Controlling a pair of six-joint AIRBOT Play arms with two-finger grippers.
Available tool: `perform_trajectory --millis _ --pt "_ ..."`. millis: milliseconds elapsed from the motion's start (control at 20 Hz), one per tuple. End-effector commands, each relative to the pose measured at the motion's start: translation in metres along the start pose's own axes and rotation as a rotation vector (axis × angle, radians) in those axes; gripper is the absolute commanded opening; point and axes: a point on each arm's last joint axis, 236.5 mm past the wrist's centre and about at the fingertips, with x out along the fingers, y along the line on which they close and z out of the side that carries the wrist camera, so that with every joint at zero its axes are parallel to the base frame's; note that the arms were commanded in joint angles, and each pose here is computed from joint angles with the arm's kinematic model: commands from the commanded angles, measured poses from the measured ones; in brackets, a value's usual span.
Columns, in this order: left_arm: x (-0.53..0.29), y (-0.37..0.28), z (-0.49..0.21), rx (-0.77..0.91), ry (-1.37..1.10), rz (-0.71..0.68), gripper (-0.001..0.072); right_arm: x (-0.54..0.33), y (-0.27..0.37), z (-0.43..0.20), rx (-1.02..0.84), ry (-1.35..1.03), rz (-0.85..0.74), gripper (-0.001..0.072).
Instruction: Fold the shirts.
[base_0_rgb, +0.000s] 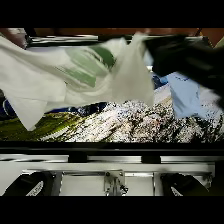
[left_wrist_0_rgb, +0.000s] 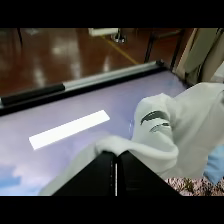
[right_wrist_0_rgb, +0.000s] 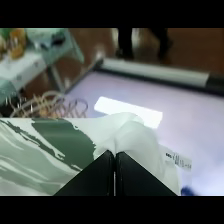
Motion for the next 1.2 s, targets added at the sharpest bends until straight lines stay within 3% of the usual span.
perform_trajectory --millis 0,200,500,850,1150 --pt "-0.034 0.007 0.028 0.063 -0.055 0.091 0.0031 -0.089 0.015 0.093 -0.134 -0.249 -0.041 0.0056" --pt "-0.043 0.055 -0.021 0.077 0.16 0.288 0.0032 -0.125 -0.006 0.07 -0.145 -0.115 -0.161 0.0056" --pt "-0.044 0.062 -0.144 -0.012 0.591 0.275 0.0031 -0.145 -0.052 -0.054 -0.103 0.419 -0.328 0.0057" --pt "-0.031 0.068 -0.198 -0.077 0.606 0.289 0.0031 -0.14 -0.08 -0.151 -0.058 0.744 -0.408 0.0057" --pt "0.068 0.124 -0.233 0.001 0.573 0.334 0.0032 -0.068 -0.168 -0.181 -0.187 0.7 -0.676 0.0057"
